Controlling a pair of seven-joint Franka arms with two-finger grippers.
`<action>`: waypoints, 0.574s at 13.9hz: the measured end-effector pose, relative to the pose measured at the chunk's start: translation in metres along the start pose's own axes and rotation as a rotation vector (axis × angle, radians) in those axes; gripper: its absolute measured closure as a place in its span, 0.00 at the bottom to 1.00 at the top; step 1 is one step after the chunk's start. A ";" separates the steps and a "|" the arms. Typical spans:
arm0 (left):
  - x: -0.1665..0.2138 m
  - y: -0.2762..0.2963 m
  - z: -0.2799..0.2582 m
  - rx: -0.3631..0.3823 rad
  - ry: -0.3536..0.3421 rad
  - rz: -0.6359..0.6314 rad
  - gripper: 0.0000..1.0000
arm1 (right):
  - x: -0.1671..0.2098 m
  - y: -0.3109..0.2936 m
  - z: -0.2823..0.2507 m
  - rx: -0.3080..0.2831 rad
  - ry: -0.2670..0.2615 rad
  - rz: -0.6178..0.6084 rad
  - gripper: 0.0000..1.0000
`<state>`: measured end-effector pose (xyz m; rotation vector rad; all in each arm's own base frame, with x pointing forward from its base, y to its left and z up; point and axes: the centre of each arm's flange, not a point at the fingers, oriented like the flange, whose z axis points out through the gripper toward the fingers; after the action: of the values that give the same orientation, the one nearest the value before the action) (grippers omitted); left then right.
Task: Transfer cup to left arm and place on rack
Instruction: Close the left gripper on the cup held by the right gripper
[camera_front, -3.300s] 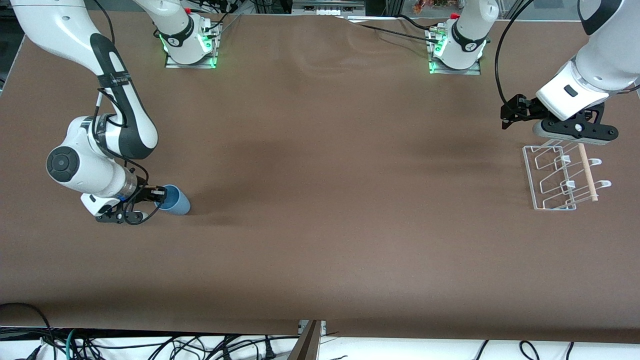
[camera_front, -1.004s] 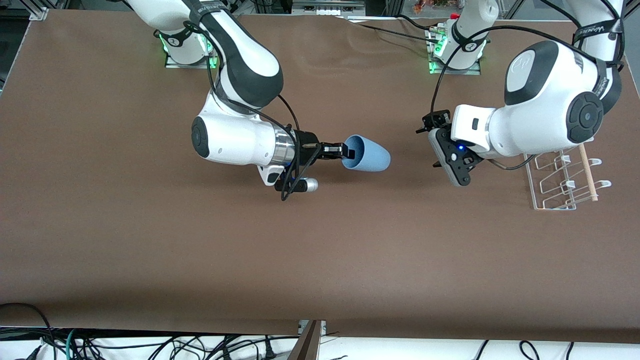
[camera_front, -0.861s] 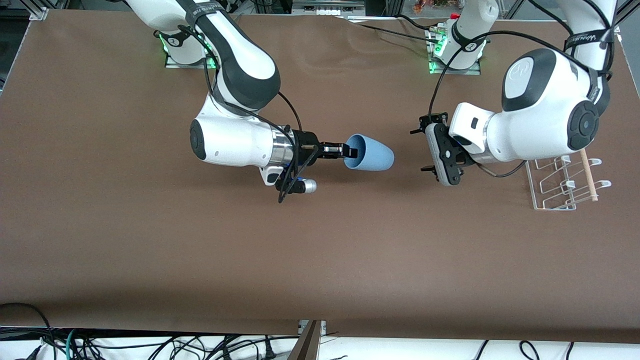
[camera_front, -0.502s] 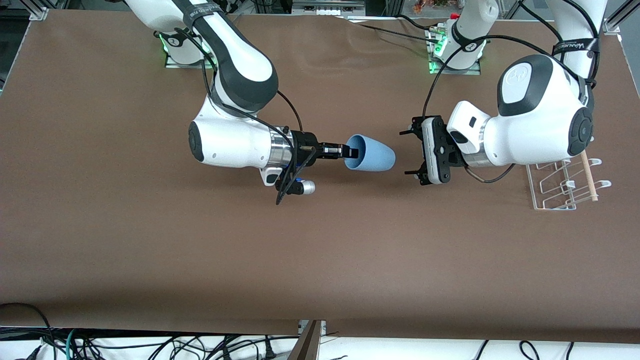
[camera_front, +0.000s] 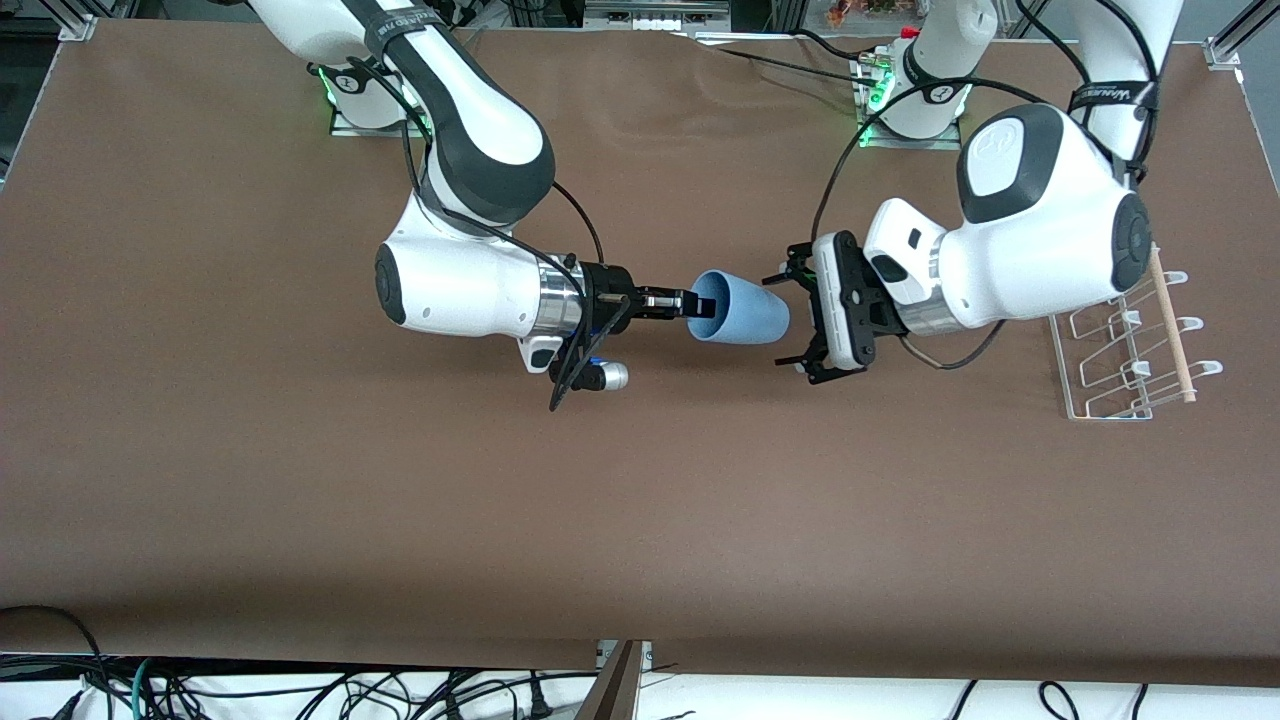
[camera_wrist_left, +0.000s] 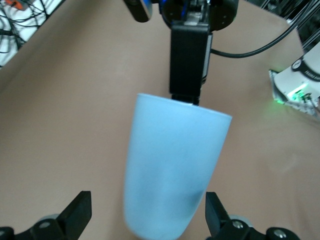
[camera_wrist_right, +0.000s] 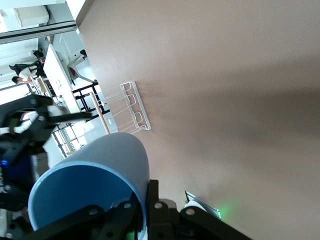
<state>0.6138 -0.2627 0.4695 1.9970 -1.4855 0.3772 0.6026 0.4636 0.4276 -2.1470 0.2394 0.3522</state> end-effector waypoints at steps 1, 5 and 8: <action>0.001 0.002 0.008 -0.007 0.001 0.001 0.00 | 0.000 0.000 0.000 0.000 0.000 0.000 0.95; 0.009 0.009 0.023 -0.002 0.000 0.019 0.07 | 0.000 0.000 0.000 0.000 0.001 0.000 0.95; 0.008 0.008 0.024 -0.002 0.000 0.041 0.20 | 0.002 0.002 -0.001 0.000 -0.003 0.004 0.95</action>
<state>0.6057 -0.2850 0.4582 1.9672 -1.5283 0.3922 0.6039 0.4618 0.4264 -2.1457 0.2422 0.3575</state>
